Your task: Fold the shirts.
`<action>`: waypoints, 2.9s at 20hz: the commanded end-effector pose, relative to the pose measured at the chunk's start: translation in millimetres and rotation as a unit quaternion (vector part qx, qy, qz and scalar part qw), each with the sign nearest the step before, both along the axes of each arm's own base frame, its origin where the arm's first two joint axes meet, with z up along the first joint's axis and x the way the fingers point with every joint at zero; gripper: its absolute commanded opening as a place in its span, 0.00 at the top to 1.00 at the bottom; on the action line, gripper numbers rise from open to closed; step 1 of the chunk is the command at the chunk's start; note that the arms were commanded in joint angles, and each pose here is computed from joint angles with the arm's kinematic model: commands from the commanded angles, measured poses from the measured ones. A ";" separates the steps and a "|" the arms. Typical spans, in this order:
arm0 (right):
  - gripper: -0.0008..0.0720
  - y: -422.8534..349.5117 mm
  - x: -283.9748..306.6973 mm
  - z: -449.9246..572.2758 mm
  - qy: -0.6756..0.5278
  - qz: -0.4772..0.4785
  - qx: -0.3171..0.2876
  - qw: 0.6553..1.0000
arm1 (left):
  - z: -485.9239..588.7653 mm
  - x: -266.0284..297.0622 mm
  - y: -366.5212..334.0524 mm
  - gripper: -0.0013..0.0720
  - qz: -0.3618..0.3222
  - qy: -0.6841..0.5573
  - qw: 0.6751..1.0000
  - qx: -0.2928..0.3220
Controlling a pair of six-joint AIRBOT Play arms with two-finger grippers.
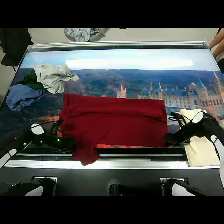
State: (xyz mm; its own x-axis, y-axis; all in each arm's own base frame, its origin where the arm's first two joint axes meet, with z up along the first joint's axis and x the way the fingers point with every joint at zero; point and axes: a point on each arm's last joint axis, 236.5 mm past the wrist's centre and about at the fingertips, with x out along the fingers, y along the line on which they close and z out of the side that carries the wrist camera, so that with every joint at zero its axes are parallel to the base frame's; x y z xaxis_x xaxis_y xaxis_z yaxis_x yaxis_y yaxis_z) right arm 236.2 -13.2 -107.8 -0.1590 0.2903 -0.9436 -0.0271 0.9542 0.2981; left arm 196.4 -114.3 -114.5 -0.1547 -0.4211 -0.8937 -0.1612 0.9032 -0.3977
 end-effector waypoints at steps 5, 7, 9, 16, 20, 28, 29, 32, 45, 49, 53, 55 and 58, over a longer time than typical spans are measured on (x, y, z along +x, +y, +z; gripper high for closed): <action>0.92 -7.4 32.1 30.1 -0.099 0.052 -0.017 0.994 | 38.6 52.9 14.6 0.94 -0.019 -0.121 0.992 0.034; 0.92 -12.7 52.7 58.7 -0.143 0.062 -0.029 0.987 | 82.4 88.1 20.9 0.95 -0.025 -0.201 0.978 0.049; 0.92 -12.4 80.9 83.8 -0.188 0.068 -0.039 0.979 | 112.9 117.5 30.3 0.95 -0.018 -0.244 0.967 0.072; 0.92 -23.4 194.2 101.8 -0.257 0.068 -0.086 0.960 | 145.1 227.2 65.1 0.95 0.037 -0.282 0.955 0.079; 0.92 -13.2 233.2 70.5 -0.251 0.038 -0.046 0.966 | 112.3 272.9 56.2 0.95 0.054 -0.253 0.965 0.046; 0.92 -8.5 237.9 23.4 -0.220 0.031 -0.027 0.975 | 50.5 289.1 43.3 0.93 0.019 -0.202 0.978 0.042; 0.87 -8.0 235.5 23.5 -0.217 0.037 -0.024 0.975 | 50.9 288.0 43.8 0.89 0.019 -0.200 0.979 0.041; 0.03 -3.6 220.4 36.0 -0.197 0.095 -0.011 0.976 | 67.8 285.0 51.8 0.16 0.020 -0.198 0.979 0.039; 0.52 36.8 207.6 3.0 -0.117 -0.007 0.124 0.985 | 203.0 267.2 3.6 0.18 -0.029 -0.328 0.944 0.024; 0.92 54.2 234.6 56.3 -0.205 -0.004 0.148 0.968 | 186.9 256.9 -55.5 0.91 -0.084 -0.319 0.944 0.004; 0.92 62.7 213.9 142.8 -0.257 0.037 0.147 0.954 | 144.3 247.4 -146.5 0.94 -0.085 -0.278 0.955 -0.058; 0.92 67.9 195.1 182.1 -0.279 0.062 0.145 0.947 | 120.3 232.9 -202.9 0.94 -0.075 -0.236 0.961 -0.123; 0.92 75.2 167.0 232.3 -0.312 0.090 0.139 0.936 | 97.9 217.8 -262.4 0.94 -0.042 -0.188 0.962 -0.193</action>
